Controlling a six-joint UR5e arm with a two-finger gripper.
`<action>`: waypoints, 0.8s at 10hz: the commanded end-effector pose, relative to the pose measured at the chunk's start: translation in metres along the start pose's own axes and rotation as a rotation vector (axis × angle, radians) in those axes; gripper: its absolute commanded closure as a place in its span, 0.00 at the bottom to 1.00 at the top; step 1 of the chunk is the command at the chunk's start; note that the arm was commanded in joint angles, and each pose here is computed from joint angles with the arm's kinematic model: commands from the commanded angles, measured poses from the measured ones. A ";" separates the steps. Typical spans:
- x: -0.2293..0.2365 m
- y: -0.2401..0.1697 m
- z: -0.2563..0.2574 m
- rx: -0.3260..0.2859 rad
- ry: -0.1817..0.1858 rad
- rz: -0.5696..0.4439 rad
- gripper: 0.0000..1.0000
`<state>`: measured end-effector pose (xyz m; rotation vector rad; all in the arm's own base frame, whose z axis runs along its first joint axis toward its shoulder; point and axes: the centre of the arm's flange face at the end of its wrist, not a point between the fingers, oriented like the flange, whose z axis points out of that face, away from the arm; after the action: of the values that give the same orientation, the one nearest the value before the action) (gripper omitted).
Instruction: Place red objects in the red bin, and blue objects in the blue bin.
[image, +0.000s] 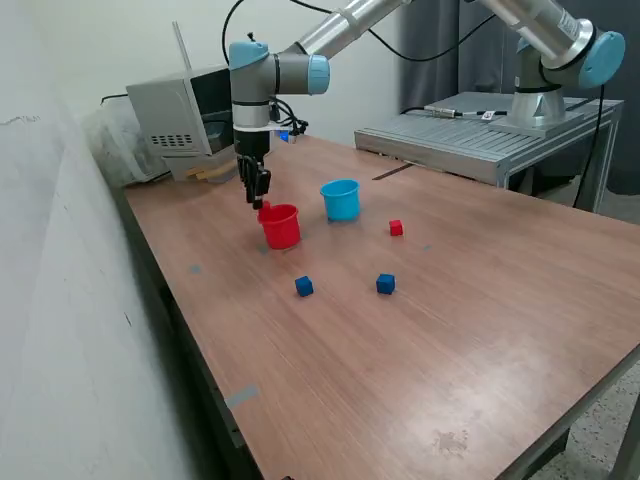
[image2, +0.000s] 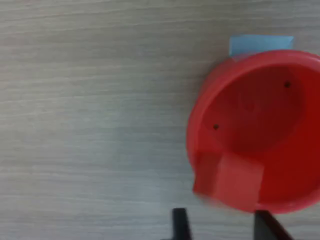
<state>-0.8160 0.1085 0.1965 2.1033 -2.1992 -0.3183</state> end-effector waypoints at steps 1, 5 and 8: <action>-0.010 0.000 0.002 -0.005 -0.020 0.013 0.00; 0.008 -0.022 -0.031 0.011 -0.019 0.000 0.00; 0.048 -0.089 -0.065 0.124 0.018 -0.010 0.00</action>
<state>-0.7717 0.0885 0.2212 2.1211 -2.2385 -0.2772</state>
